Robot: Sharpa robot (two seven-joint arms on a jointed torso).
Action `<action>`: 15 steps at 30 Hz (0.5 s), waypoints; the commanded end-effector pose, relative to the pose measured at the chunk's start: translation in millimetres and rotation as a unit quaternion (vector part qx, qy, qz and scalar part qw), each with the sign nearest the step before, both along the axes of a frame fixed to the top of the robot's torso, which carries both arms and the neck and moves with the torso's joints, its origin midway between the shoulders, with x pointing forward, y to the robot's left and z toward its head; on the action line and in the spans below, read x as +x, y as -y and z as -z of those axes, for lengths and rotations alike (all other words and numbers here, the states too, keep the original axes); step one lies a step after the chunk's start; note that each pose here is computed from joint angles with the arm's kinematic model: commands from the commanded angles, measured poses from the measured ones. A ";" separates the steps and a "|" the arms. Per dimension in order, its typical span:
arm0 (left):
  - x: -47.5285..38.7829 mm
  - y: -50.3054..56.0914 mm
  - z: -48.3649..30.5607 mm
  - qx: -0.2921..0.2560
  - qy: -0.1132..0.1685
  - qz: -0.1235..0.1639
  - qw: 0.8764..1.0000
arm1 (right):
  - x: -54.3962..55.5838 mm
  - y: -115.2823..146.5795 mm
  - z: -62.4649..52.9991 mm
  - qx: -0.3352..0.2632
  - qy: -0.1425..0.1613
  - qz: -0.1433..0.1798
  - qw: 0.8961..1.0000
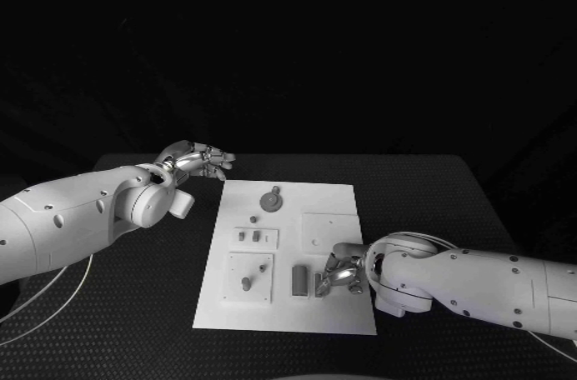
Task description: Assemble the parts on the task board
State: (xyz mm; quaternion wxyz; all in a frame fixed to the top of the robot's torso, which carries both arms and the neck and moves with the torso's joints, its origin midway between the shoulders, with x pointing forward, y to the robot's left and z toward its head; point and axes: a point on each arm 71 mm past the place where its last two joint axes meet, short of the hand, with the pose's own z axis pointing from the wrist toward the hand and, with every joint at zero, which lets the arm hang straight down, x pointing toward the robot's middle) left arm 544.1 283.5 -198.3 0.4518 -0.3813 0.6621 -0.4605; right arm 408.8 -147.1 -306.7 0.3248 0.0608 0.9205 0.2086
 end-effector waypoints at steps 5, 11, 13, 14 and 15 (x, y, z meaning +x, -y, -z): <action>-0.2 1.5 -1.0 -0.001 0.002 0.008 1.000 | -2.1 -1.9 3.8 -0.022 0.004 -0.020 1.000; -0.3 1.5 -1.0 -0.001 0.002 0.008 1.000 | -1.5 -0.9 4.7 -0.028 0.008 -0.023 0.999; -0.3 1.3 -1.0 -0.001 0.002 0.008 1.000 | -1.3 -0.8 4.7 -0.029 0.009 -0.024 0.999; -0.2 1.1 -1.0 -0.001 0.002 0.007 1.000 | -1.1 -0.5 4.8 -0.030 0.009 -0.024 0.999; -0.2 1.2 -1.0 -0.001 0.002 0.007 1.000 | -0.7 -0.4 4.9 -0.030 0.011 -0.024 0.999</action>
